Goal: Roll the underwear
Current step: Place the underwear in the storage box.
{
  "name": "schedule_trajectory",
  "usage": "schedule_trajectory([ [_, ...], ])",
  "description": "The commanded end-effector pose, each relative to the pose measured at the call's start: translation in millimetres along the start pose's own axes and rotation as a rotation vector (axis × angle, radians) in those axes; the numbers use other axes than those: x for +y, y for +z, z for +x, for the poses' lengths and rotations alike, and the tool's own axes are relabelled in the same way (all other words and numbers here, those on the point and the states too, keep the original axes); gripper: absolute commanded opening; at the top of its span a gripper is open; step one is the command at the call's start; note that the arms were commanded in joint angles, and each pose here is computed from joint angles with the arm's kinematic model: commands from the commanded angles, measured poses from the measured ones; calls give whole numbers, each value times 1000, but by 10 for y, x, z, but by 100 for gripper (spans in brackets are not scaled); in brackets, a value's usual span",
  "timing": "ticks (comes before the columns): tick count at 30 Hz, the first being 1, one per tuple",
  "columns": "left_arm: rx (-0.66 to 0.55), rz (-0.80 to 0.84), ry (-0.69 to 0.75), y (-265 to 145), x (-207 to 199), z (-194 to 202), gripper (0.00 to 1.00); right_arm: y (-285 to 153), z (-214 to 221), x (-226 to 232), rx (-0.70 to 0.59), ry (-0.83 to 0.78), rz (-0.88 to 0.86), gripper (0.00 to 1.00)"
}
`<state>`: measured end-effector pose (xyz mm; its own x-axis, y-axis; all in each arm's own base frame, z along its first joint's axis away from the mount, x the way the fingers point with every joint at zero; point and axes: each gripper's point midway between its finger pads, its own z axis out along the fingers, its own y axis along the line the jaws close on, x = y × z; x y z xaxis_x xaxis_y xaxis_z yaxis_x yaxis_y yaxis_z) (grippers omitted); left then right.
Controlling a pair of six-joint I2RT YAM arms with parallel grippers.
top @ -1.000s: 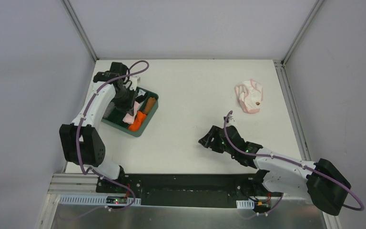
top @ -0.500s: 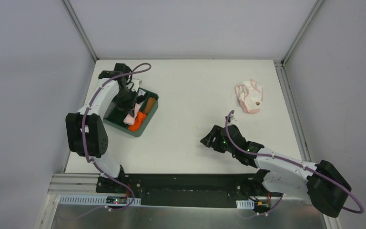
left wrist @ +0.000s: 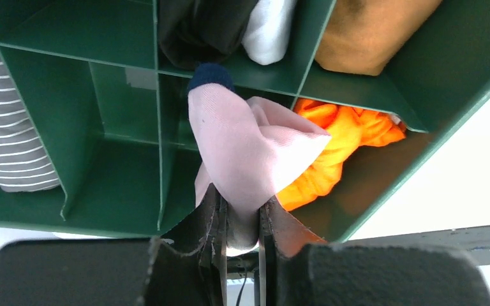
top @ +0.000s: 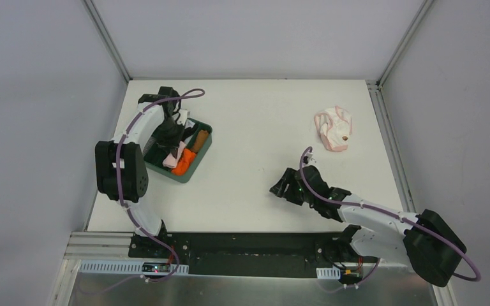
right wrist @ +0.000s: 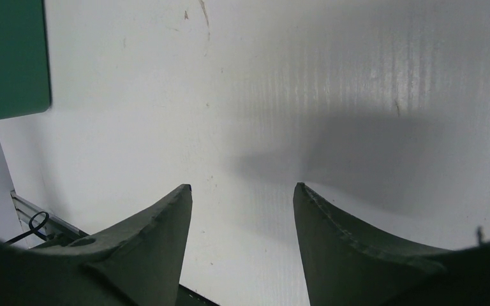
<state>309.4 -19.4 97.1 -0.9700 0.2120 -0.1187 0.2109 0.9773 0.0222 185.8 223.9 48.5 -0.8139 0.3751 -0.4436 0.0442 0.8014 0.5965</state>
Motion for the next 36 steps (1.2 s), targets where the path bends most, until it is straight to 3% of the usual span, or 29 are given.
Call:
schedule_trajectory([
  [1, -4, -134, 6, 6, 276, -54, 0, 1, -83, 139, 1, -12, -27, 62],
  [7, 14, -230, -2, 87, 440, -36, 0, 4, -76, 102, 2, 0, -23, 61],
  [17, 44, -178, 3, 209, 334, 42, 0, 17, -72, 80, 2, 14, -21, 61],
  [26, 122, -269, 17, 432, 350, 107, 0, 14, -67, 44, 1, 23, -16, 61],
  [36, 86, -358, -54, 418, 455, 116, 0, 13, -48, 34, 5, 27, -22, 61],
])
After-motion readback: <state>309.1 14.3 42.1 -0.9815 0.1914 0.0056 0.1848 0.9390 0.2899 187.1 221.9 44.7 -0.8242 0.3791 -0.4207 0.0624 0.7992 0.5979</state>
